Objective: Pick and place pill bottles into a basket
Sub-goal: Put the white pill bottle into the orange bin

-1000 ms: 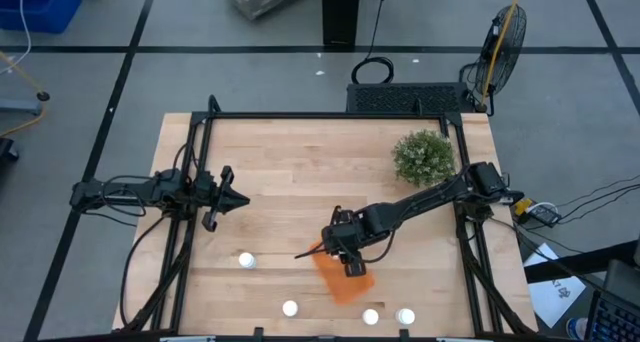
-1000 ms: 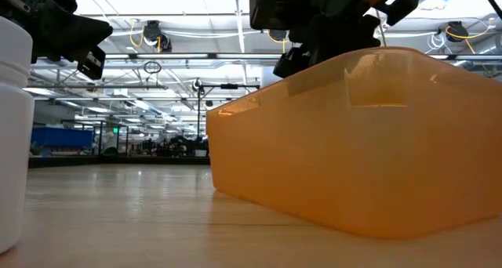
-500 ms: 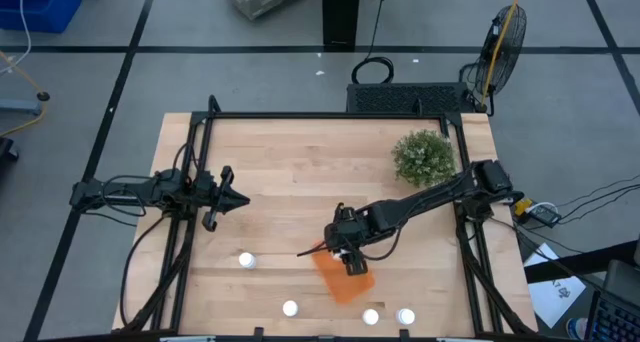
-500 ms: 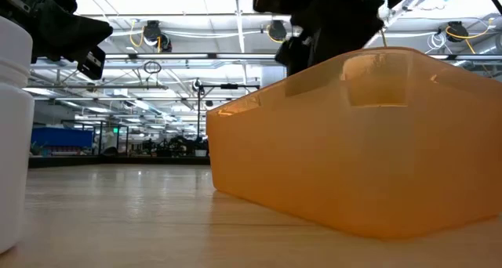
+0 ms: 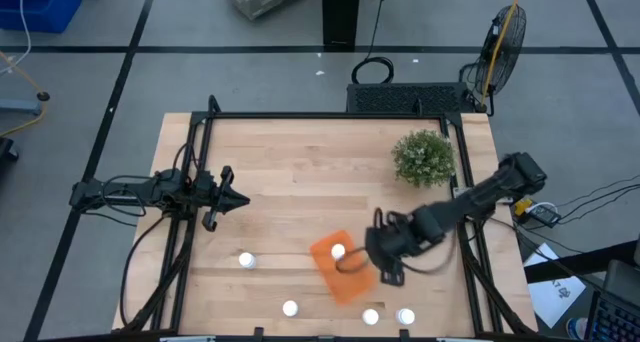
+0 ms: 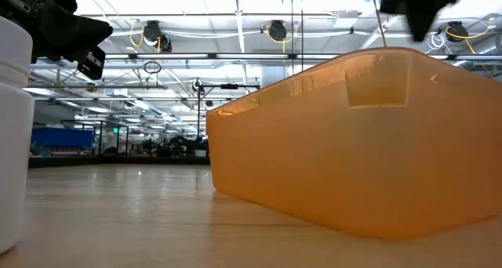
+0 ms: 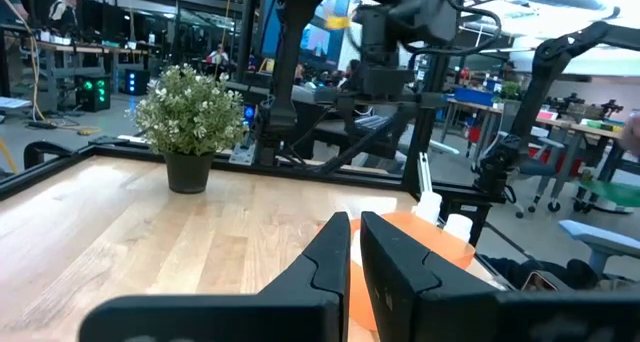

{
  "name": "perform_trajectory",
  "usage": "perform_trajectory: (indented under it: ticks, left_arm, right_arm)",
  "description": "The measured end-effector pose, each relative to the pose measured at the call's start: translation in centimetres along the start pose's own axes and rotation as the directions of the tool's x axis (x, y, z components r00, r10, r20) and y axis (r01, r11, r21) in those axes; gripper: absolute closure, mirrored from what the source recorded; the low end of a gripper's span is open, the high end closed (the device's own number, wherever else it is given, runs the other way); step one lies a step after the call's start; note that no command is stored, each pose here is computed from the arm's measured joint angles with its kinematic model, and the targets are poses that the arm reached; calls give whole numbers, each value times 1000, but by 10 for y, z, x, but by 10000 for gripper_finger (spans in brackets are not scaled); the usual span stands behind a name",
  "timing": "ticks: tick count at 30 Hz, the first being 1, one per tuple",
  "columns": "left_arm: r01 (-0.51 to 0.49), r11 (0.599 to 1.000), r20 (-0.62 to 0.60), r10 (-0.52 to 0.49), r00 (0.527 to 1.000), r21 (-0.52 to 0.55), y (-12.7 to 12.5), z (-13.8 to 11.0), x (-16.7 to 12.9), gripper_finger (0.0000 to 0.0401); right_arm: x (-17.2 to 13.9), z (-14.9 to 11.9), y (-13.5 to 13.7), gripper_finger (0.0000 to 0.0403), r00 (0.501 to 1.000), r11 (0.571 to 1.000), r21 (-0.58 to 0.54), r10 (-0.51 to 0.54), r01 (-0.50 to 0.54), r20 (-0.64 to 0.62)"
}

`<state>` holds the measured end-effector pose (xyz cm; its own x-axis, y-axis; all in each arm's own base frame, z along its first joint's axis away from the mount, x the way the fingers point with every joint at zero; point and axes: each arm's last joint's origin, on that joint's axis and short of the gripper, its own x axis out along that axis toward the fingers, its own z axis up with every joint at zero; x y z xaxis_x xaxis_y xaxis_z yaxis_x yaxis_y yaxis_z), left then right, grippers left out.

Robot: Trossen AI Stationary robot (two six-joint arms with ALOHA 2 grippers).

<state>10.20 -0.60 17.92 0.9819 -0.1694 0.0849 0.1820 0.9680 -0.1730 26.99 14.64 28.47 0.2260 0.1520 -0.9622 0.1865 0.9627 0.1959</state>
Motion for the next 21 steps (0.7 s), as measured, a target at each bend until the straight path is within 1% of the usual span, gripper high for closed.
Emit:
perform_trajectory:
  ticks: [6, 9, 12, 16, 21]
  left_arm:
    - [0, 1000, 0, 0, 1000, 0, 0, 0, 0, 368]
    - [0, 1000, 0, 0, 1000, 0, 0, 0, 0, 368]
    - [0, 1000, 0, 0, 1000, 0, 0, 0, 0, 368]
    - [0, 1000, 0, 0, 1000, 0, 0, 0, 0, 368]
    - [0, 1000, 0, 0, 1000, 0, 0, 0, 0, 368]
  right_arm:
    - [-9, -41, 45, 161, 994, 992, 73, 106, -107, 17]
    - [-11, -59, 70, 161, 979, 978, 98, 173, -183, 104]
    - [-7, -74, 91, 162, 963, 969, 110, 199, -221, 181]
    - [13, -98, 110, 176, 976, 974, 142, 151, -174, 159]
    - [44, -114, 124, 192, 990, 988, 117, 86, -99, 108]
